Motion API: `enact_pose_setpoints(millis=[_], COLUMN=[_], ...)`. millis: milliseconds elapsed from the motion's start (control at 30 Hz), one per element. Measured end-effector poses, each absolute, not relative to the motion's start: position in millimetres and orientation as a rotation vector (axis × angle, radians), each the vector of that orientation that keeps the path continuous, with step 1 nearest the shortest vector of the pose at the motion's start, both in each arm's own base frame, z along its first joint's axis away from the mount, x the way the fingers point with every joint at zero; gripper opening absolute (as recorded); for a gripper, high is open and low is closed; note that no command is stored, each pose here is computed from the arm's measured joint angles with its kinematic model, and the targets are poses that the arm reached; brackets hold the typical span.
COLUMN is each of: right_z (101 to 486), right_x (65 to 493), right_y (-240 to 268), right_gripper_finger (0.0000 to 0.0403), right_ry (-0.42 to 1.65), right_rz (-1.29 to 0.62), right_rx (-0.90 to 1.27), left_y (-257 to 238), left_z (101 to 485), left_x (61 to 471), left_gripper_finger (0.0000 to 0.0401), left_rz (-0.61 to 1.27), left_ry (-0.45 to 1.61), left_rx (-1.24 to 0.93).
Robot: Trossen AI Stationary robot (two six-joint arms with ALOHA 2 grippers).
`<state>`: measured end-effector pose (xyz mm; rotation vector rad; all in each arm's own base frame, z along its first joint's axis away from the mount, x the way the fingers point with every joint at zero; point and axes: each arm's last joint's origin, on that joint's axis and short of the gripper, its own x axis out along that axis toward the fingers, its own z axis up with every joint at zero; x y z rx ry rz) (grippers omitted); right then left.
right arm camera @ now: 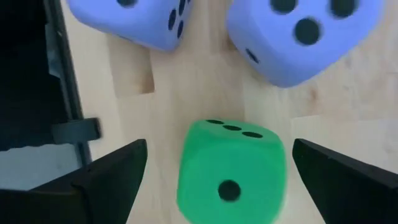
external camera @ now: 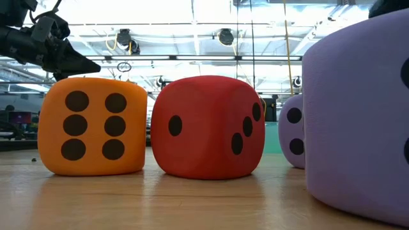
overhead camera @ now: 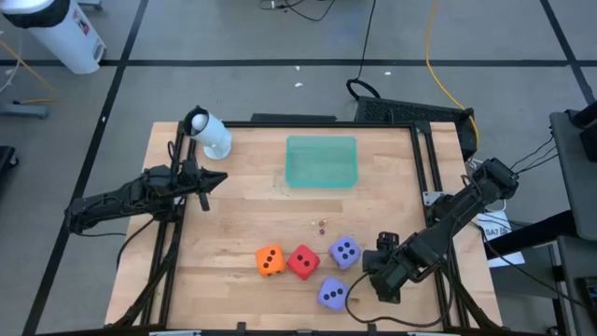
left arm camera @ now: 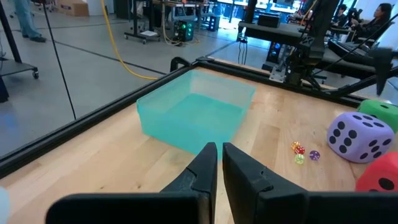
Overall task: Pick & Place Dice
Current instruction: Put the large green dice into the blue bin
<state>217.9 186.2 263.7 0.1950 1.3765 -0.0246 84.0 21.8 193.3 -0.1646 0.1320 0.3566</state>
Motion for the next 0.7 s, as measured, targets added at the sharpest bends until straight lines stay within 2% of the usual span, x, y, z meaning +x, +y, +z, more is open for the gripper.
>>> enact_pose_setpoints(millis=[233, 700], right_z=[264.3, 236.6], right_x=[207.1, 197.5], right_y=[189.9, 210.7], right_gripper_finger=[0.0391, 0.0391], right_ry=[1.469, 1.487], right_rz=[-0.113, -0.242], right_rx=[0.293, 0.253], left_y=[21.8, 21.7], left_z=[193.4, 191.9], left_x=[84.0, 83.8], left_gripper_finger=[0.0033, 0.0033], left_rz=[0.356, 0.357], left_ry=[0.131, 0.147], left_rx=[-0.166, -0.165])
